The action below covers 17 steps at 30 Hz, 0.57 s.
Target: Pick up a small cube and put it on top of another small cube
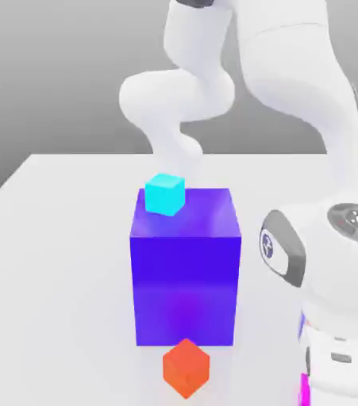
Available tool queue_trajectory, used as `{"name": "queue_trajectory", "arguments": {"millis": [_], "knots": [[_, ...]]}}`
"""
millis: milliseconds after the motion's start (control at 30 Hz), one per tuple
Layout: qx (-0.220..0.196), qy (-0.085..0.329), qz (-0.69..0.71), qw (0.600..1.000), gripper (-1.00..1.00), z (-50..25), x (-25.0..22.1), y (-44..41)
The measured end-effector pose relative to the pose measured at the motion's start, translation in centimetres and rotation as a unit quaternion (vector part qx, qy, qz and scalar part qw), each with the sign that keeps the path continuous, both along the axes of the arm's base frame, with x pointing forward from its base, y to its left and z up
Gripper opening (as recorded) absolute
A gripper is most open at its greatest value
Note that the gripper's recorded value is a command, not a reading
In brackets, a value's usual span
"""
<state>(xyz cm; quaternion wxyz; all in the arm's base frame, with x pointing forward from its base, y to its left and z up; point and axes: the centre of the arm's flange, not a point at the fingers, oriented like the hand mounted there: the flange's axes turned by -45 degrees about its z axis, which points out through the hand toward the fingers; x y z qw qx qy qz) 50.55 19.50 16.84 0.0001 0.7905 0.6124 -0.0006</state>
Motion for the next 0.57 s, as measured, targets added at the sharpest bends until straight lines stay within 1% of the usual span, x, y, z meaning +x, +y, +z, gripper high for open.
{"name": "queue_trajectory", "arguments": {"millis": [33,100,300,433,467,567], "knots": [[0.0,0.0,0.001,1.0,-1.0,1.4,-0.1,0.1],[0.002,0.003,0.041,0.999,-1.0,3.2,-2.7,3.2],[0.001,0.002,0.198,0.98,-1.0,6.7,-14.2,12.8],[0.0,0.0,0.216,0.976,-1.0,2.4,-15.6,13.7],[0.0,0.0,0.217,0.976,1.0,1.5,-15.7,13.7],[0.0,0.0,0.217,0.976,1.0,1.5,-15.7,13.7]]}}
